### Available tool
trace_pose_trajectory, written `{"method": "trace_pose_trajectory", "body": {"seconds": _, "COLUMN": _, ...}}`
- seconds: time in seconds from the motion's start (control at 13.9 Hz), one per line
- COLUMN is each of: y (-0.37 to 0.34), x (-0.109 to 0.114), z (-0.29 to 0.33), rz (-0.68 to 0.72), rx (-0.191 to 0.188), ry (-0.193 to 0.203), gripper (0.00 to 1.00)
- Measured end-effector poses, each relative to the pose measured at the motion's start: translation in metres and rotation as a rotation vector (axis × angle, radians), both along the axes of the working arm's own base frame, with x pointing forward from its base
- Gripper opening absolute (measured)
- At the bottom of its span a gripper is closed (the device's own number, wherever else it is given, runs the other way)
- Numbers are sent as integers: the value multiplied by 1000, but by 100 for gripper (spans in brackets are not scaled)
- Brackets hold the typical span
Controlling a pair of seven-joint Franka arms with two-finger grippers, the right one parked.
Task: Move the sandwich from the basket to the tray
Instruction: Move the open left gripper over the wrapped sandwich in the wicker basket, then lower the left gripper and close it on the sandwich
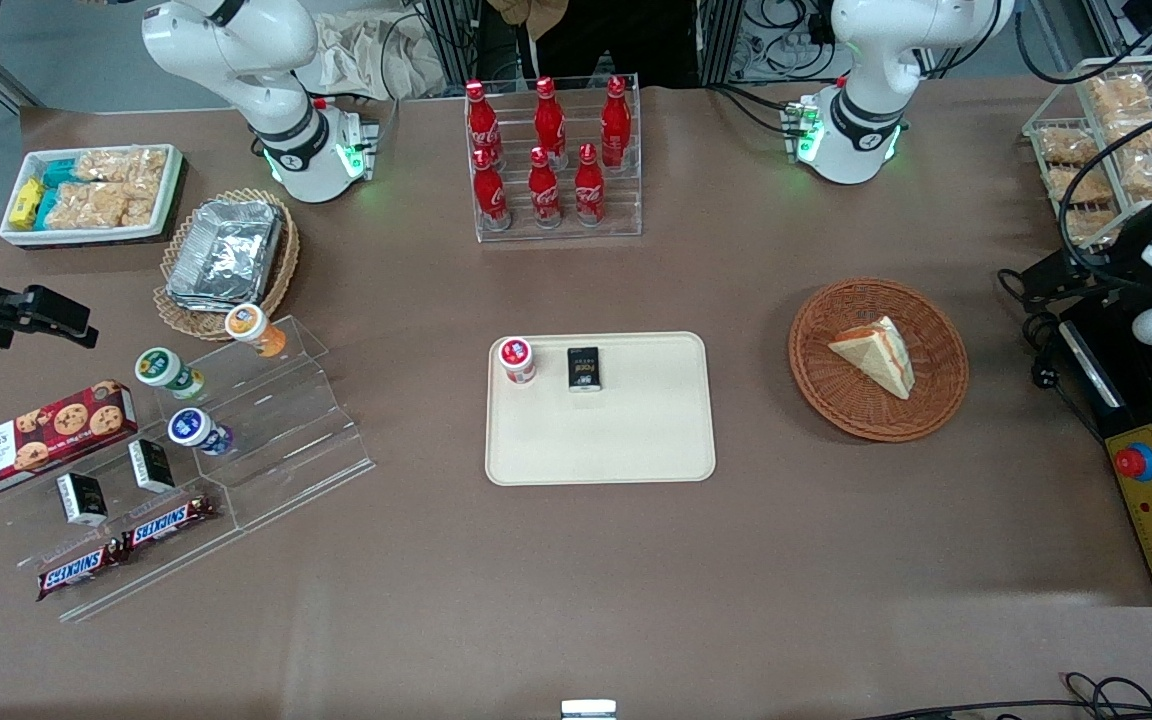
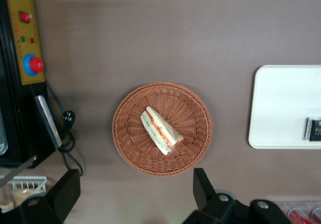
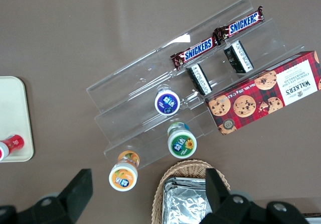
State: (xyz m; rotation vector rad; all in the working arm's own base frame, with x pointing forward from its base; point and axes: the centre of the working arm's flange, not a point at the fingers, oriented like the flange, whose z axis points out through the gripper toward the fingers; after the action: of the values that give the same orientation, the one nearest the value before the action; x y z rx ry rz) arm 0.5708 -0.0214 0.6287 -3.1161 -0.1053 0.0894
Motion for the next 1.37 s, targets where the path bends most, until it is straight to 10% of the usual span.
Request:
{"method": "trace_pose_trajectory", "body": {"seconds": 0.51, "y": 5, "x": -40, "z": -77, "rz": 504, "rx": 22, "ry": -64, "gripper": 100}}
{"method": "trace_pose_trajectory", "body": {"seconds": 1.37, "y": 1, "x": -78, "z": -266, "rz": 819, "rx": 29, "ry": 19, "gripper": 100}}
